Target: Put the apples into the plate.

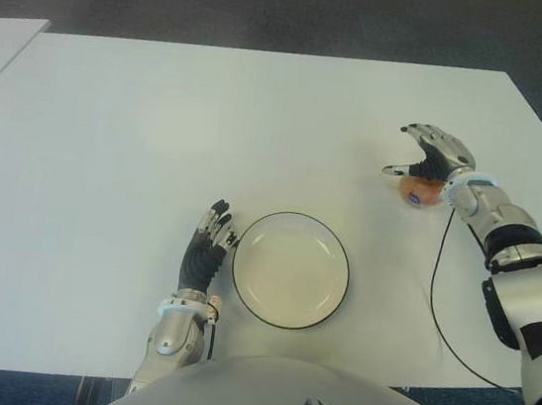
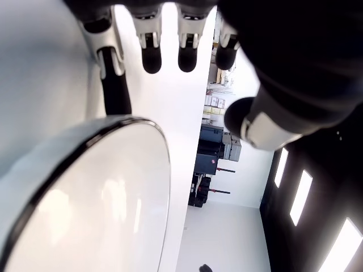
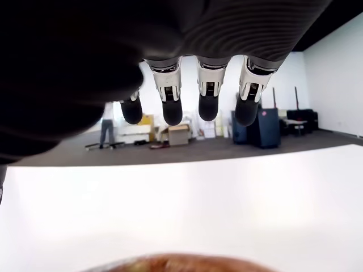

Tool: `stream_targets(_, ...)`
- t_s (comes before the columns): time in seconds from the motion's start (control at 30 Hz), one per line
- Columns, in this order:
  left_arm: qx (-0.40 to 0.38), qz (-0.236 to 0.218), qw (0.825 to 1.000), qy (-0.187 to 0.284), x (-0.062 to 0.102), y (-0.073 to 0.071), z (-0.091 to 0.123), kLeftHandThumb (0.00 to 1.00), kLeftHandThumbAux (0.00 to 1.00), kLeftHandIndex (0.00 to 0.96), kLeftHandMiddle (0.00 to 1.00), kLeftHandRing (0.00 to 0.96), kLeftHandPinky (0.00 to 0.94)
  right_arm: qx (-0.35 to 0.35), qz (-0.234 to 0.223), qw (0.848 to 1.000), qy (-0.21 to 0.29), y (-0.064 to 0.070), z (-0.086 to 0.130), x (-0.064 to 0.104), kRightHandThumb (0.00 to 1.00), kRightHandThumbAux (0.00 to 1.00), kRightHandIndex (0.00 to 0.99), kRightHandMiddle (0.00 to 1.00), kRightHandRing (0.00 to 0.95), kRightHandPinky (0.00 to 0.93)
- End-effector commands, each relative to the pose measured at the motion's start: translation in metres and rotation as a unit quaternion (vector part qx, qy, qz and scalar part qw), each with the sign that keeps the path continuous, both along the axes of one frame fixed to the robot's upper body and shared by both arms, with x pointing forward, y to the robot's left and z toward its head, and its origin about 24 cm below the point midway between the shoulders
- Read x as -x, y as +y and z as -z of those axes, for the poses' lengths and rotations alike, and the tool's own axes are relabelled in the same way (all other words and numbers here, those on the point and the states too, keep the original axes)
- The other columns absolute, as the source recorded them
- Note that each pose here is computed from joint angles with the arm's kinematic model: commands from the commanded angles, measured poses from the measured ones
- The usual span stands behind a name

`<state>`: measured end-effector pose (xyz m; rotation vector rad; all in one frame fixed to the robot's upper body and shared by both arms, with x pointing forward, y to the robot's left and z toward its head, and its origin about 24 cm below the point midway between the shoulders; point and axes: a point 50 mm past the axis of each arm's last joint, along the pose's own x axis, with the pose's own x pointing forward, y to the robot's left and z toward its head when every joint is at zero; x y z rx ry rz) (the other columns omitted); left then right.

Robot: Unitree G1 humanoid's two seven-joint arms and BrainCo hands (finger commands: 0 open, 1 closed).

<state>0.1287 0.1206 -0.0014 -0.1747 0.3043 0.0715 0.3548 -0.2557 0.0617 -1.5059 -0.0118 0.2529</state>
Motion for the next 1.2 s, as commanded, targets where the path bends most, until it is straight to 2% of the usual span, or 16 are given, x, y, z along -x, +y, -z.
stream_targets(0.03, 0.008, -0.002, 0.999, 0.041, 0.007, -0.003, 0.012, 0.195, 0.625, 0.01, 0.064, 0.095, 0.14, -0.011, 0.005, 1.0, 0.028, 0.005, 0.015, 0.005, 0.347, 0.382, 0.0, 0.0, 0.0, 0.035)
stream_targets(0.57, 0.006, -0.002, 0.999, 0.037, 0.007, -0.001, 0.012, 0.18, 0.6, 0.015, 0.076, 0.094, 0.139, -0.025, 0.003, 0.999, 0.049, 0.012, 0.026, 0.008, 0.283, 0.378, 0.0, 0.0, 0.0, 0.047)
stream_targets(0.97, 0.005, 0.0, 0.999, 0.037, 0.007, 0.001, 0.013, 0.189, 0.629, 0.01, 0.07, 0.096, 0.142, -0.026, 0.016, 0.998, 0.058, 0.012, 0.035, 0.014, 0.27, 0.382, 0.0, 0.0, 0.0, 0.051)
stream_targets(1.2, 0.006, -0.002, 0.999, 0.037, 0.008, 0.002, 0.014, 0.194, 0.637, 0.014, 0.074, 0.099, 0.141, -0.025, 0.031, 0.997, 0.065, 0.006, 0.04, 0.018, 0.273, 0.393, 0.0, 0.0, 0.0, 0.043)
